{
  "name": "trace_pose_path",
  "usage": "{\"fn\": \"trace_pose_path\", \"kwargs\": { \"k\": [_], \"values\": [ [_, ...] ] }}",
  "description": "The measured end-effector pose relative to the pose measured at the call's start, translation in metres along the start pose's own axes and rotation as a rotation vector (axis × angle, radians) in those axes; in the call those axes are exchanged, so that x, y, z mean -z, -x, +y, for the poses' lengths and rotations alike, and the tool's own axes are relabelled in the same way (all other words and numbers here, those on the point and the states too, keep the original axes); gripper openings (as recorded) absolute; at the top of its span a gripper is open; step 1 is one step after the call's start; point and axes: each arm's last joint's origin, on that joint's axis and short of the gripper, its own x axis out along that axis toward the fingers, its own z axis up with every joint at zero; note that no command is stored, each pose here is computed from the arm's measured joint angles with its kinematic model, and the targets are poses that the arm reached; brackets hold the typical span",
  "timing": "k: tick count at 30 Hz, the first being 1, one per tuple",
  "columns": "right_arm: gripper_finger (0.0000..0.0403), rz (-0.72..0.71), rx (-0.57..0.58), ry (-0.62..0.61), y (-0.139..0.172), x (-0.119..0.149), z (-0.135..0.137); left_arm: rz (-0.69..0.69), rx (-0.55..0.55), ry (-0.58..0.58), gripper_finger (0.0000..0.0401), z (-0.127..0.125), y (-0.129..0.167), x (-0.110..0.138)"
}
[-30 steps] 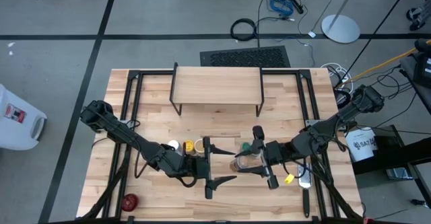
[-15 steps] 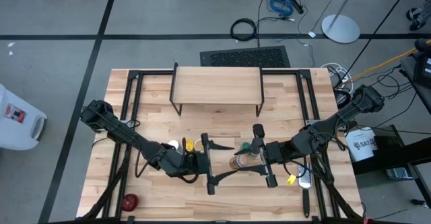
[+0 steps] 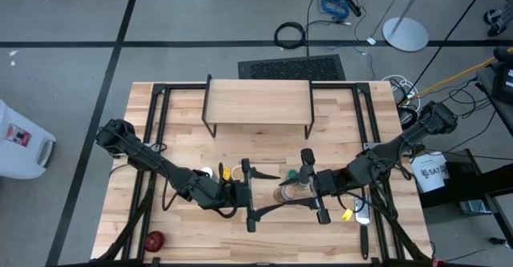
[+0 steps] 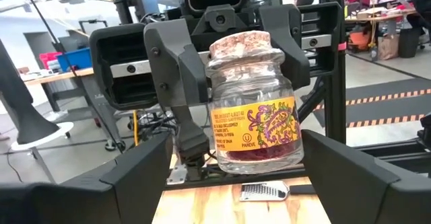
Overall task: Shelf spices
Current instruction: Put the transparent seasoning bottle on the shelf
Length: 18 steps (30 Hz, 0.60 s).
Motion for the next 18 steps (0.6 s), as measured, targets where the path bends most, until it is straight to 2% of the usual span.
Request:
{"fn": "trace_pose_path", "kwargs": {
  "k": [10, 18],
  "values": [
    [0.0176, 0.000, -0.002, 0.002, 0.0001, 0.0000, 0.0002, -0.016, 0.070, -0.002, 0.0275, 0.0014, -0.0024, 0.0009],
    [0.0176, 0.009, -0.001, 0.004, 0.0000, 0.0008, -0.0001, -0.019, 0.082, -0.035, 0.0267, 0.0009, -0.0023, 0.0009]
  ]
}}
